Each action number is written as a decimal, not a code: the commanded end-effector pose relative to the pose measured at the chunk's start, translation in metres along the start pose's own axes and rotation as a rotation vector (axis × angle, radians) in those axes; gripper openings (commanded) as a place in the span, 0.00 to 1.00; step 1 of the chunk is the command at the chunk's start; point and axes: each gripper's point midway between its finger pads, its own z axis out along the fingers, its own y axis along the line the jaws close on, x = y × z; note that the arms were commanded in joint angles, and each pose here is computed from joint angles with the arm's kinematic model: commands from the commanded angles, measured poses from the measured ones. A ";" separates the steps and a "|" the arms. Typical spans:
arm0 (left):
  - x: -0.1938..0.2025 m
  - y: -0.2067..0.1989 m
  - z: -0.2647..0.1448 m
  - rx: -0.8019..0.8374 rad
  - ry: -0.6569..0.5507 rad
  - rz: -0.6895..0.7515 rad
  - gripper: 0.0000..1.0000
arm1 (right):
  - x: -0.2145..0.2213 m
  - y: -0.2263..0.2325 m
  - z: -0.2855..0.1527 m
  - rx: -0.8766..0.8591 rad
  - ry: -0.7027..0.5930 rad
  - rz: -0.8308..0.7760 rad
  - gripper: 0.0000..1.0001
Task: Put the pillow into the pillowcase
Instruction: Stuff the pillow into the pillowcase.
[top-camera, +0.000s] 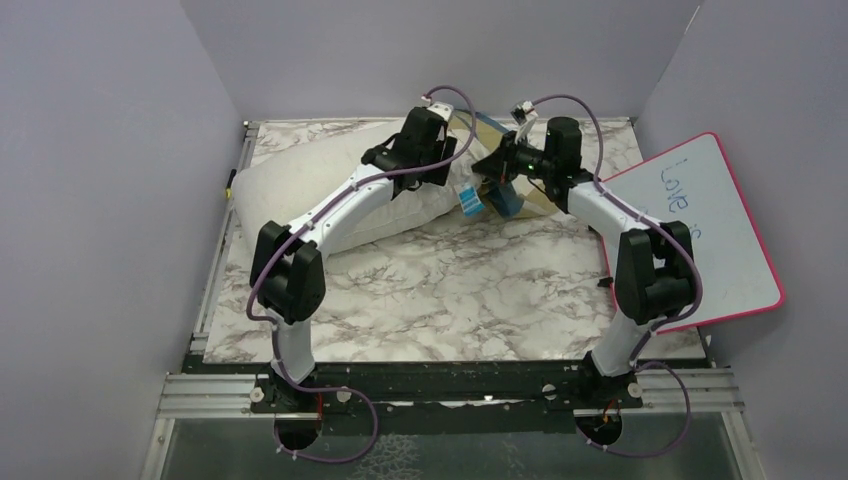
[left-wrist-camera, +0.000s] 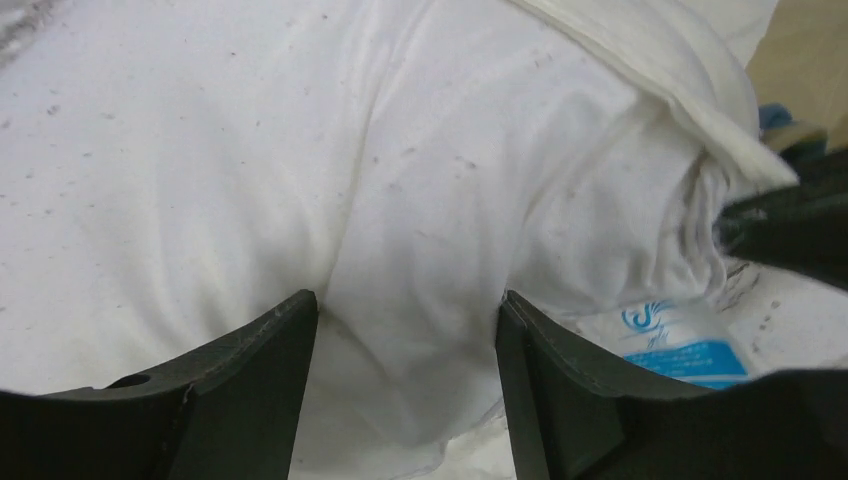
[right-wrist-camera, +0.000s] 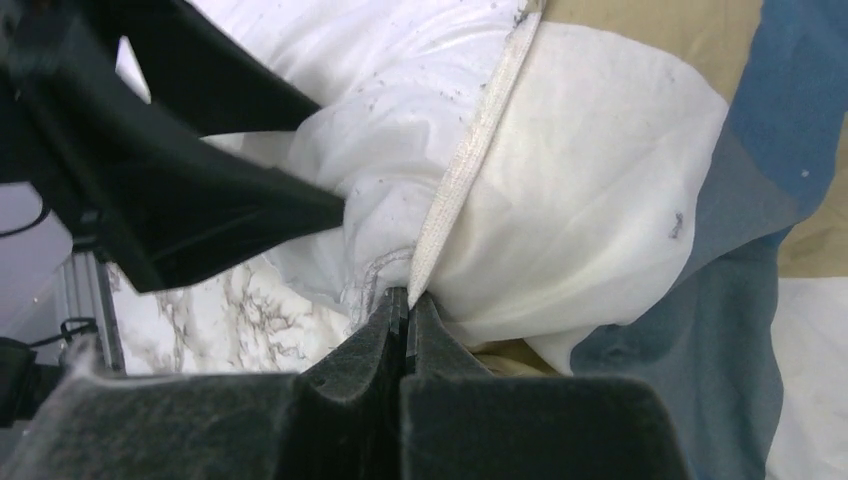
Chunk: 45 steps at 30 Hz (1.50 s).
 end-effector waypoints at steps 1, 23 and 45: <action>-0.006 -0.002 -0.007 0.057 -0.067 0.329 0.68 | -0.031 -0.007 0.005 0.033 -0.034 0.055 0.00; -0.047 0.032 0.108 -0.003 -0.139 0.256 0.00 | -0.014 -0.022 -0.001 0.010 0.035 0.030 0.00; -0.041 0.028 0.121 0.103 -0.124 0.069 0.00 | 0.013 -0.083 -0.024 0.411 -0.225 0.095 0.32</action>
